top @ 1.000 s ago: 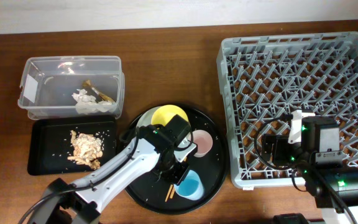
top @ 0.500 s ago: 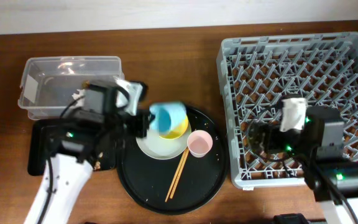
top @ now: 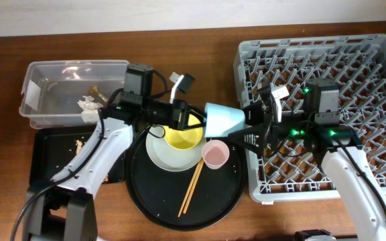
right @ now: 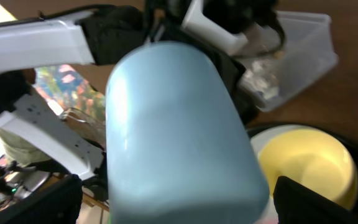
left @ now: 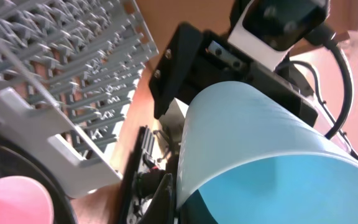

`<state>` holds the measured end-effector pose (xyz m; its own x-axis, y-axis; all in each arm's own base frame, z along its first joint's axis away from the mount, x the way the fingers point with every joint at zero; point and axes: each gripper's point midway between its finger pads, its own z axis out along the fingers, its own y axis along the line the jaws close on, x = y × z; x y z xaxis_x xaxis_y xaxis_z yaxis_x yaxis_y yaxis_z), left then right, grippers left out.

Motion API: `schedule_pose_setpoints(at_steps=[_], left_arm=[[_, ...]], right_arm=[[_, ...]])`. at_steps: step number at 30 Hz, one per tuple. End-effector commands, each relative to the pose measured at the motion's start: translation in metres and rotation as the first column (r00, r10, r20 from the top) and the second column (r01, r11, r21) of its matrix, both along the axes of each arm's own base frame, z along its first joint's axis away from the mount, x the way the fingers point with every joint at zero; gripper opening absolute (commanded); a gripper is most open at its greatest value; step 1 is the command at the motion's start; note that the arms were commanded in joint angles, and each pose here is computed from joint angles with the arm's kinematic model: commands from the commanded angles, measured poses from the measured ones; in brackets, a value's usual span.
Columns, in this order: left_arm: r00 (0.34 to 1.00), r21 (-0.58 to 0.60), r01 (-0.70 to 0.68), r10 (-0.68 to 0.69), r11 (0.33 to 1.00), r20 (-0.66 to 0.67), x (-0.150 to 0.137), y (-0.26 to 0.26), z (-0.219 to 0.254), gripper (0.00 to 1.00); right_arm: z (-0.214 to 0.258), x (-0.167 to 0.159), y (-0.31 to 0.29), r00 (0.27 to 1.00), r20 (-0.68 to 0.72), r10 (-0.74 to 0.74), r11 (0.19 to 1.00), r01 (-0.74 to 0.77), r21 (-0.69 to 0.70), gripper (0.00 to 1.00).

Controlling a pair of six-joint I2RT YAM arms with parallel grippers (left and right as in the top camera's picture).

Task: Sort waste into correct bins and load items into the dishwasher rack
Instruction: 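Hand the blue cup from the left gripper to the right gripper, then place the blue cup upside down in the dish rack with the right gripper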

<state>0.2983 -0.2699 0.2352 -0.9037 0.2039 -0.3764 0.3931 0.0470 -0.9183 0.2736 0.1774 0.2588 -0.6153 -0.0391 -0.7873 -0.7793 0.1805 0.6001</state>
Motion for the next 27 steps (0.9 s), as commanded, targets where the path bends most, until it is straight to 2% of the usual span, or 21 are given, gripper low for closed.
schedule_pose_setpoints(at_steps=[1, 2, 6, 9, 12, 13, 14, 15, 16, 17, 18, 19, 20, 22, 24, 26, 27], left_arm=[[0.998, -0.024, 0.057, -0.057, 0.998, -0.009, -0.013, -0.009, 0.006, 0.00], [0.998, -0.022, 0.055, -0.055, 0.998, -0.008, -0.012, -0.009, 0.006, 0.00], [0.998, -0.022, 0.054, -0.055, 0.998, -0.009, -0.012, -0.009, 0.006, 0.00], [0.998, -0.023, 0.054, -0.055, 0.998, -0.009, -0.012, -0.009, 0.006, 0.00], [0.998, -0.022, 0.054, -0.054, 0.998, -0.008, -0.012, -0.009, 0.006, 0.02], [0.999, -0.023, 0.054, -0.054, 0.998, 0.008, -0.012, -0.009, 0.005, 0.15], [0.998, 0.005, 0.020, -0.020, 1.000, 0.065, -0.005, -0.009, -0.001, 0.45], [0.995, 0.064, -0.040, 0.034, 0.997, 0.096, 0.005, -0.009, -0.013, 0.54], [0.986, 0.164, -0.128, 0.108, 0.978, 0.131, 0.019, -0.004, -0.032, 0.57], [0.963, 0.331, -0.250, 0.199, 0.910, 0.181, 0.035, 0.010, -0.065, 0.58], [0.944, 0.448, -0.320, 0.241, 0.835, 0.224, 0.044, 0.025, -0.087, 0.59], [0.934, 0.509, -0.350, 0.251, 0.787, 0.255, 0.046, 0.036, -0.097, 0.60], [0.926, 0.542, -0.370, 0.255, 0.755, 0.277, 0.048, 0.045, -0.100, 0.61], [0.871, 0.637, -0.490, 0.341, 0.595, 0.353, 0.055, 0.098, -0.095, 0.63], [0.820, 0.666, -0.567, 0.408, 0.485, 0.401, 0.056, 0.139, -0.082, 0.68], [0.761, 0.666, -0.631, 0.487, 0.399, 0.429, 0.053, 0.180, -0.065, 0.71], [0.729, 0.660, -0.657, 0.529, 0.363, 0.435, 0.050, 0.200, -0.056, 0.71]], right_arm=[[0.015, -0.011, 0.002, 0.996, 0.022, 0.081, 0.994, -0.082, 0.075, 1.00], [0.015, -0.011, 0.002, 0.996, 0.021, 0.081, 0.994, -0.083, 0.075, 0.97], [0.015, -0.011, 0.002, 0.996, 0.022, 0.081, 0.994, -0.083, 0.075, 0.75], [0.015, -0.011, 0.002, 0.996, 0.022, 0.081, 0.994, -0.082, 0.075, 0.65], [0.014, -0.010, 0.002, 0.997, 0.022, 0.075, 0.995, -0.076, 0.069, 0.63], [0.014, -0.009, 0.002, 0.997, 0.021, 0.070, 0.995, -0.072, 0.065, 0.63], [0.011, -0.006, 0.002, 0.998, 0.020, 0.053, 0.997, -0.054, 0.049, 0.60], [0.008, -0.003, 0.001, 0.999, 0.020, 0.039, 0.999, -0.039, 0.036, 0.59], [0.004, 0.001, 0.000, 1.000, 0.018, 0.011, 1.000, -0.011, 0.010, 0.56], [-0.006, 0.009, -0.002, 0.999, 0.003, -0.042, 0.998, 0.042, -0.041, 0.55], [-0.019, 0.019, -0.007, 0.993, -0.009, -0.114, 0.987, 0.113, -0.113, 0.55], [-0.031, 0.028, -0.014, 0.984, -0.014, -0.179, 0.968, 0.174, -0.179, 0.54], [-0.045, 0.037, -0.022, 0.967, -0.013, -0.254, 0.935, 0.242, -0.257, 0.55], [-0.062, 0.048, -0.047, 0.917, 0.011, -0.400, 0.831, 0.367, -0.417, 0.55], [-0.054, 0.051, -0.062, 0.883, 0.050, -0.466, 0.760, 0.429, -0.488, 0.55], [-0.038, 0.055, -0.085, 0.830, 0.109, -0.547, 0.646, 0.502, -0.575, 0.55], [-0.026, 0.056, -0.101, 0.793, 0.147, -0.592, 0.564, 0.537, -0.628, 0.55]])
